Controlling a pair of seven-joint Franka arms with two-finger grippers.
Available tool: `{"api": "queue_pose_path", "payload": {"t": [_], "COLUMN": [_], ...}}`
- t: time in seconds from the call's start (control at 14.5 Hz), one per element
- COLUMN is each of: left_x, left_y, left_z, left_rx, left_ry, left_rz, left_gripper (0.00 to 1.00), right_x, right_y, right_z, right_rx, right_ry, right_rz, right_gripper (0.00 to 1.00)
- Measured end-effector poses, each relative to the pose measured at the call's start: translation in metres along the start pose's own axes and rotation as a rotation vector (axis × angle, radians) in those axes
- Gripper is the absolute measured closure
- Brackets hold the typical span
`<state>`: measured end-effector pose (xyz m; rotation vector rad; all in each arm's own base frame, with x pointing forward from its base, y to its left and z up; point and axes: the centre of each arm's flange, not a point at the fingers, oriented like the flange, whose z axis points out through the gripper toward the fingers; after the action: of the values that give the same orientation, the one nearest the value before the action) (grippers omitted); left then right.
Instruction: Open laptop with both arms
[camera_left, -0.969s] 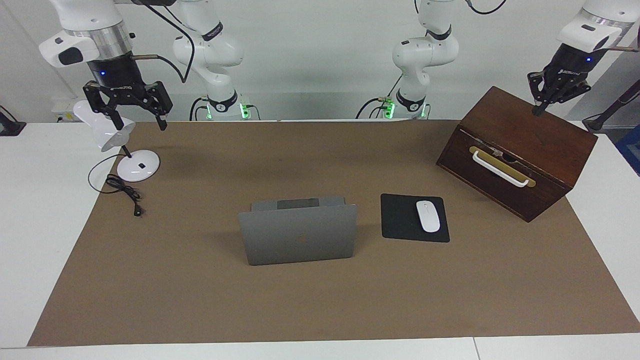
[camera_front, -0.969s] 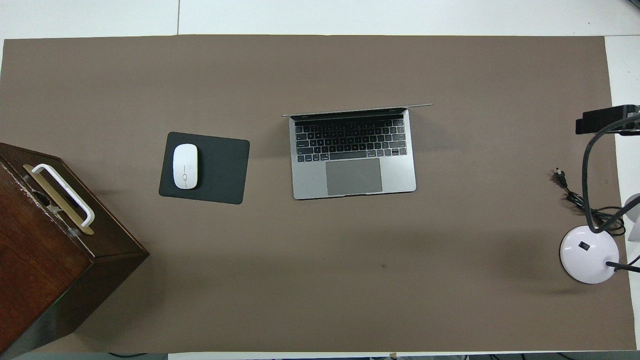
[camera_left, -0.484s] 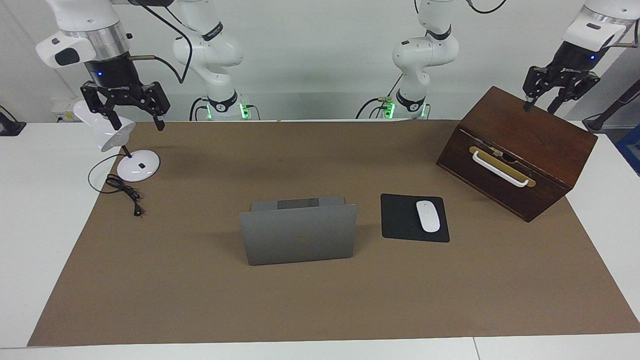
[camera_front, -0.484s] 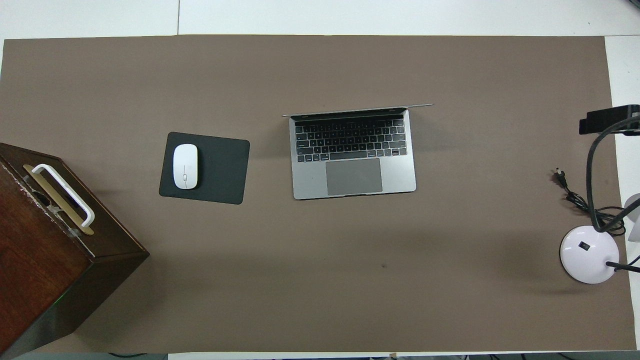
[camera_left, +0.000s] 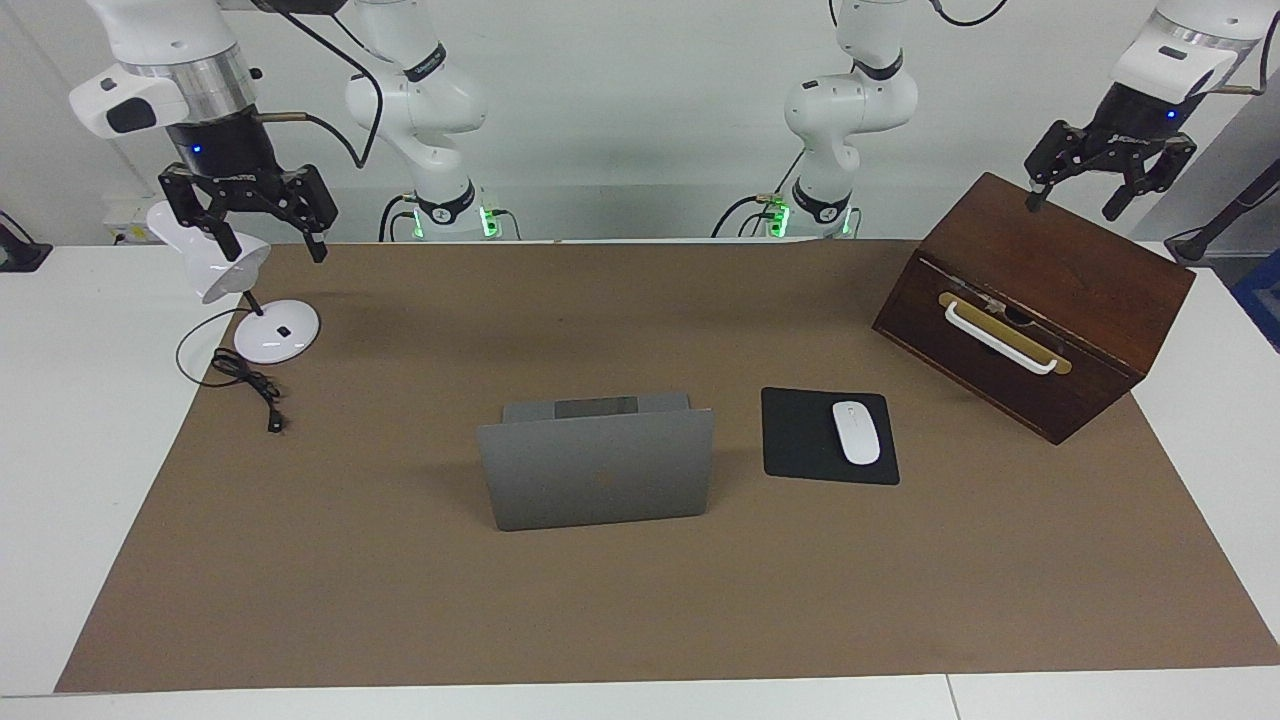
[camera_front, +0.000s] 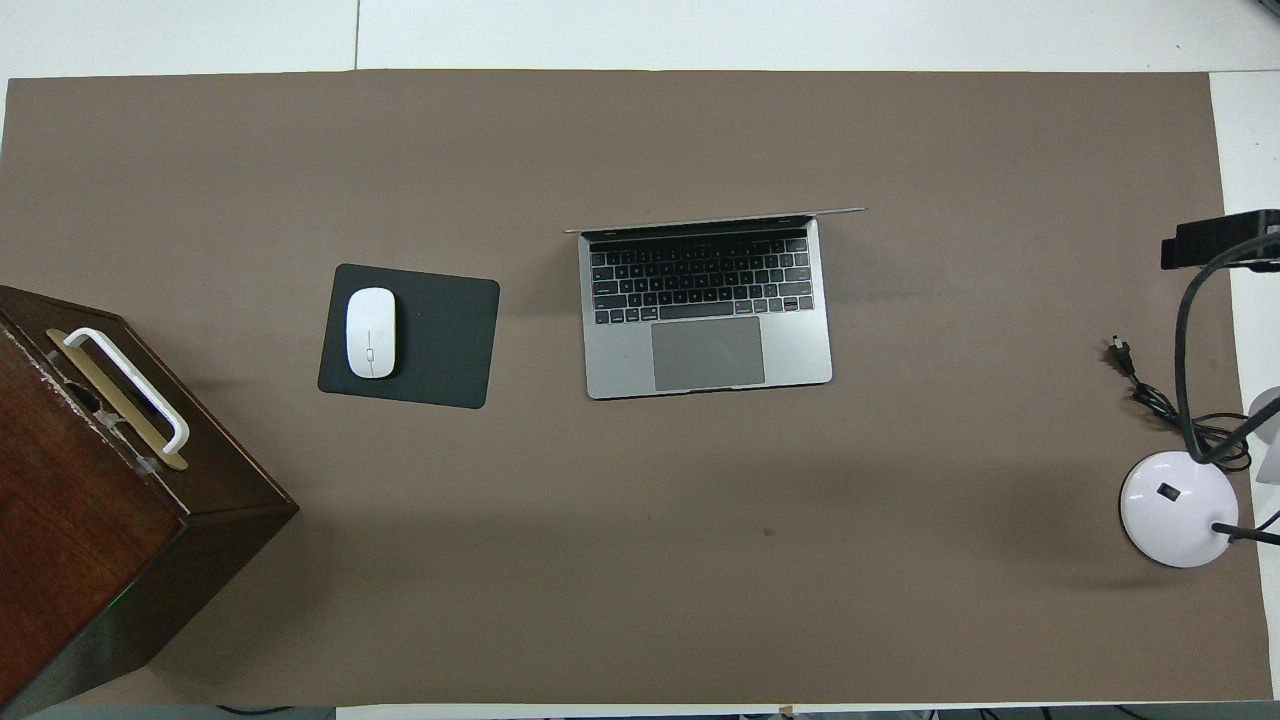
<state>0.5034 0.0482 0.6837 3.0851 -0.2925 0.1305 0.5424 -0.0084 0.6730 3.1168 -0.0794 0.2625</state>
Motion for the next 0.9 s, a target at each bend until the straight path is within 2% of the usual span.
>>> {"api": "queue_pose_path", "payload": {"t": [0.42, 0.62, 0.9], "left_x": [0.023, 0.026, 0.030], "left_y": [0.016, 0.019, 0.038], "left_z": [0.034, 0.040, 0.041], "left_rx": [-0.014, -0.015, -0.007], "left_ry": [-0.062, -0.072, -0.075], "left_rz": [0.002, -0.006, -0.094], "left_gripper": [0.00, 0.00, 0.00], "right_x": [0.000, 0.000, 0.000], "right_y": [0.001, 0.001, 0.003], "right_z": [0.000, 0.000, 0.000], "right_rx": [0.000, 0.000, -0.001], "right_ry": [0.000, 0.000, 0.000], "right_rz": [0.002, 0.002, 0.005], "right_gripper": [0.00, 0.00, 0.00]}}
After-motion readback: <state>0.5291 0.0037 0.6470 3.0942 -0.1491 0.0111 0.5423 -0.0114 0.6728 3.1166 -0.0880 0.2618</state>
